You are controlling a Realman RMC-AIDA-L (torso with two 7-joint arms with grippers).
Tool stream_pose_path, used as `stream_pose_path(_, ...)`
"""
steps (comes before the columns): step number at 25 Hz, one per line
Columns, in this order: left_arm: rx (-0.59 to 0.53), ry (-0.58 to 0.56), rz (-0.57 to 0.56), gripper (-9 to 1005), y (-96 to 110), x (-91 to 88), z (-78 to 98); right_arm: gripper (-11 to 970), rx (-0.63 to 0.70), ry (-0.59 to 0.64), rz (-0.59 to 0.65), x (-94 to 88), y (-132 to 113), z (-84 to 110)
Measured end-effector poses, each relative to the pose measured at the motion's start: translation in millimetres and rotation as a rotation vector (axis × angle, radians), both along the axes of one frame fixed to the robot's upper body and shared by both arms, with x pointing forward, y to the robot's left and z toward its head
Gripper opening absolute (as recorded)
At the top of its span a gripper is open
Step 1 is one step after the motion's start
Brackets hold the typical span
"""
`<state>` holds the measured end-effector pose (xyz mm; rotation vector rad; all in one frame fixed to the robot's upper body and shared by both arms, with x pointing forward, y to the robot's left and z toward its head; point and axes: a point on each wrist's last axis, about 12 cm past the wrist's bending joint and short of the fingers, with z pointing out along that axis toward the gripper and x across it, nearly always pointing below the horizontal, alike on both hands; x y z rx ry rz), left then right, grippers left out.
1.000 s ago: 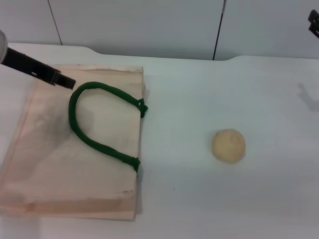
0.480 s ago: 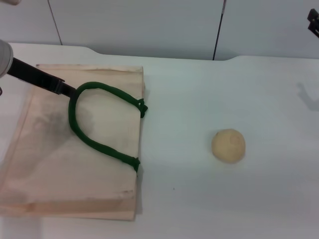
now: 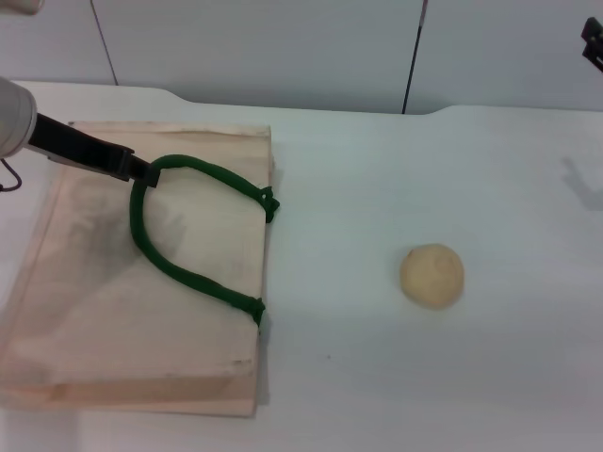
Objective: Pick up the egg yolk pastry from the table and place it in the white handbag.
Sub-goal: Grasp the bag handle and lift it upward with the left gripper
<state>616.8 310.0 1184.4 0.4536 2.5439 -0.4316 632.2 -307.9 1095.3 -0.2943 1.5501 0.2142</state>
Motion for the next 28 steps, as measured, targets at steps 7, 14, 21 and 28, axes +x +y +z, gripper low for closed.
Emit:
stream_pose_path(7,0.063,-0.042,-0.03,396,10,-2.4,16.0,761,0.002,0.003,-0.003,-1.1,-1,-1.1)
stream_pose_path(14,0.131,-0.094,-0.095,393,12,1.3,19.6,761,0.006,0.002,0.0,0.1,0,0.1)
stream_pose_path(21,0.151,-0.118,-0.165,389,2,7.2,8.2,761,0.007,0.001,0.001,0.2,0,0.3)
stream_pose_path(28,0.182,-0.133,-0.157,385,4,15.5,-0.4,761,0.009,0.001,0.002,0.1,0,0.4)
